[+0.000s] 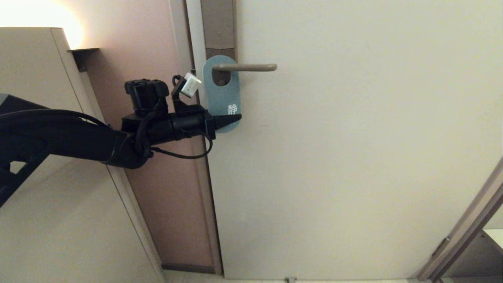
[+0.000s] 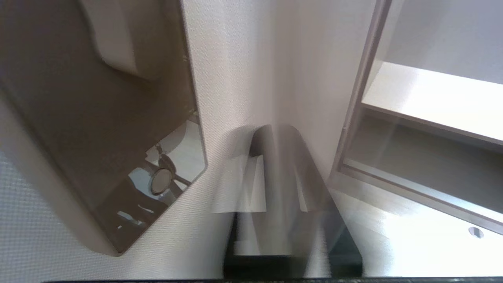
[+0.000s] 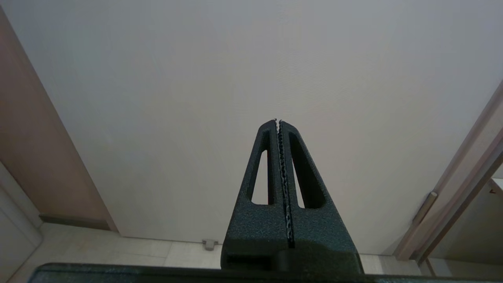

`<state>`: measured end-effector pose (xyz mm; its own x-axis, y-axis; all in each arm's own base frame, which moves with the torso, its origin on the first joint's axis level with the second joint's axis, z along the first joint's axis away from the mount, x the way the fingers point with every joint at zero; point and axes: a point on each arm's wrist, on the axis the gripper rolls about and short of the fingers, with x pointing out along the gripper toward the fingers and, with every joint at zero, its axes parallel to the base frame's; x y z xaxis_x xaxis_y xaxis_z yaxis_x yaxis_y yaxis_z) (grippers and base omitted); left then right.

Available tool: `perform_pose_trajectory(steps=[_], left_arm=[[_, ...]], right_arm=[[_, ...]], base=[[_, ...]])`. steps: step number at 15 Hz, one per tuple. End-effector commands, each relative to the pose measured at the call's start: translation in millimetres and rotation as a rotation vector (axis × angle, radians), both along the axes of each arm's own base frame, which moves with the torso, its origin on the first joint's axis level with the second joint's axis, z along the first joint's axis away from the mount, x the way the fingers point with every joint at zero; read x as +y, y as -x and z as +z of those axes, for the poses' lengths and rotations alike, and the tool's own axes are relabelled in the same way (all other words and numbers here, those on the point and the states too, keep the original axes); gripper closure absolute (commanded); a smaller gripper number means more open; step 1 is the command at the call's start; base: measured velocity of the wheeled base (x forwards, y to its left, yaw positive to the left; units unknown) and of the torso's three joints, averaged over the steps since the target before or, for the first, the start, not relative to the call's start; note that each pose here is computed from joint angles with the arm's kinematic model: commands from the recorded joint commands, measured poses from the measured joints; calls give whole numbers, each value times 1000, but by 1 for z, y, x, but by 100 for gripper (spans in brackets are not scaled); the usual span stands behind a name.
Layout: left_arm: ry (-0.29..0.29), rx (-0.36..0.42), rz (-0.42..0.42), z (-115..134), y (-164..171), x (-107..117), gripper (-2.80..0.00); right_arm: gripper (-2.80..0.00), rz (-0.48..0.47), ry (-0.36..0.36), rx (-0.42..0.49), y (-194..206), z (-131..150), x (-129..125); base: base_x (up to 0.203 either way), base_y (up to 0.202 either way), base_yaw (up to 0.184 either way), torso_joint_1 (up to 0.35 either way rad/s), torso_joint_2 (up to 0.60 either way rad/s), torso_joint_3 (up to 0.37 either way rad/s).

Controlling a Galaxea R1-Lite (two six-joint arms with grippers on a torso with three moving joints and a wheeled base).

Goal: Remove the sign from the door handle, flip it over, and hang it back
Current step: Take down the sign

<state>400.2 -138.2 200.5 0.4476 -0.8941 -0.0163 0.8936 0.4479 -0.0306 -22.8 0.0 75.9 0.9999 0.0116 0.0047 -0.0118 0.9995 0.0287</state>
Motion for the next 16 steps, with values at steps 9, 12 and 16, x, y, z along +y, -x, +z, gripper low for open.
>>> perform_pose_trajectory(steps=[9, 12, 16], left_arm=[[8, -33, 32, 15, 8, 6, 0], [6, -29, 34, 17, 16, 8, 0], [7, -36, 37, 20, 20, 8, 0]], right_arm=[[0, 1, 0, 0, 0, 0, 0], [0, 1, 0, 0, 0, 0, 0], [0, 1, 0, 0, 0, 0, 0]], base=[[0, 0, 0, 0, 0, 0], [0, 0, 0, 0, 0, 0], [0, 0, 0, 0, 0, 0]])
